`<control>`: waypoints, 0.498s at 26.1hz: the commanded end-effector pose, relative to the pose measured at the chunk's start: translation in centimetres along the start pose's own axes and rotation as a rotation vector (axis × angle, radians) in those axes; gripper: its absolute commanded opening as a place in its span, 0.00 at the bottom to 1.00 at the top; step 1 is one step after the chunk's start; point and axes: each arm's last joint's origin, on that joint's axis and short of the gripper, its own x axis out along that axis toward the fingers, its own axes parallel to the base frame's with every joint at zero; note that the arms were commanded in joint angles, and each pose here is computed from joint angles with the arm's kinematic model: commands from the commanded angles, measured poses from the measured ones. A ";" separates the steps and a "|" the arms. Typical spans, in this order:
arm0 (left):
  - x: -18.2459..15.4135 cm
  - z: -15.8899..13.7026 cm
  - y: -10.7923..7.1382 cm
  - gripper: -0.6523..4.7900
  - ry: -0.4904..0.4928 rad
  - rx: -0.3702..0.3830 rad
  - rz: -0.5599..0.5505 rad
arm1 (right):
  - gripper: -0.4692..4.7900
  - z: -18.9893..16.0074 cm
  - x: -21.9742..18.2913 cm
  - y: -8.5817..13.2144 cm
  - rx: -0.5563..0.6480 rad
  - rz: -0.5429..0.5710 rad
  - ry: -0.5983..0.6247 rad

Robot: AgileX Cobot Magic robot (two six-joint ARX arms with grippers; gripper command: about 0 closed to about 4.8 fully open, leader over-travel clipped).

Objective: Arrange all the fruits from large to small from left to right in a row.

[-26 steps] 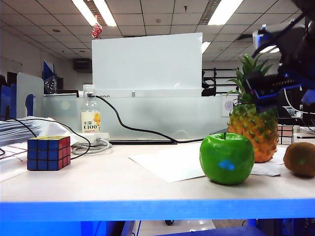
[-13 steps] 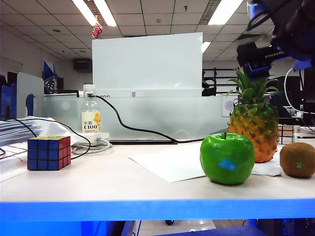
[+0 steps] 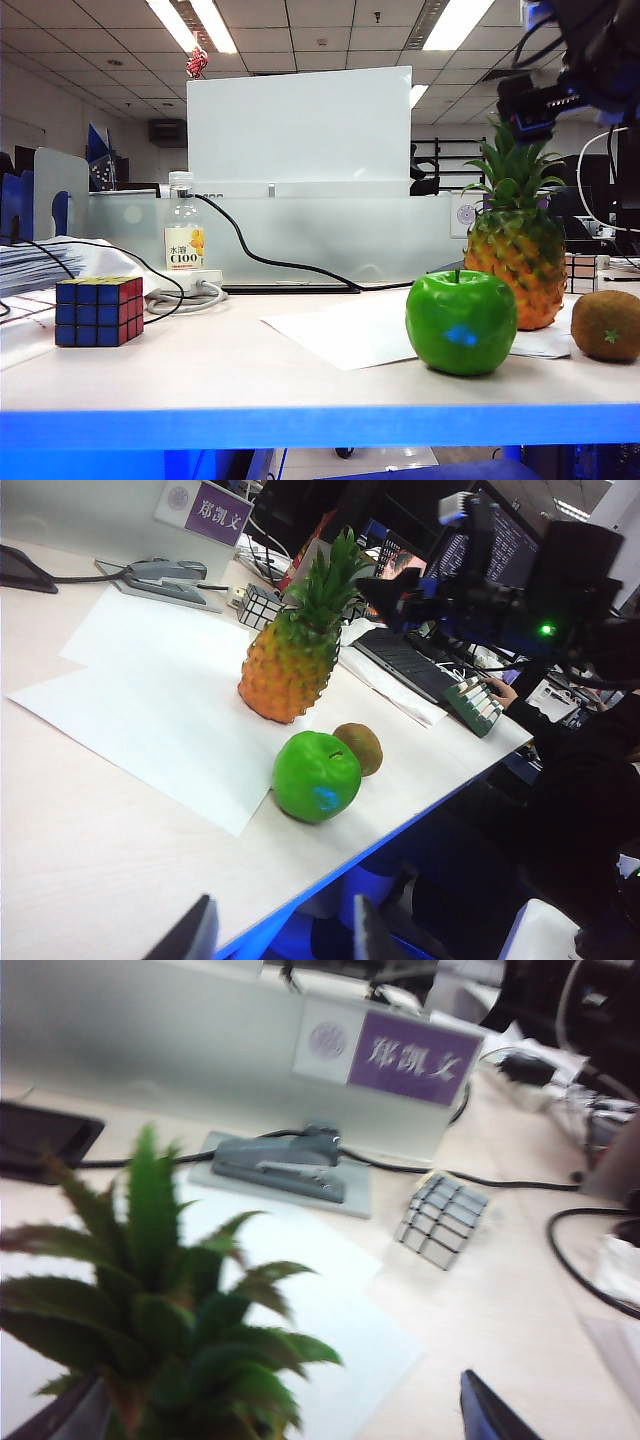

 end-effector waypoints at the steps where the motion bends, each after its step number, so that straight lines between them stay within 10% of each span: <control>1: 0.0 0.1 -0.1 0.46 -0.007 0.021 -0.006 | 1.00 0.7 0.6 0.4 0.007 0.048 -0.029; 13: 0.0 0.2 -0.1 0.46 -0.008 0.022 -0.005 | 1.00 1.3 2.9 1.3 0.025 0.077 -0.012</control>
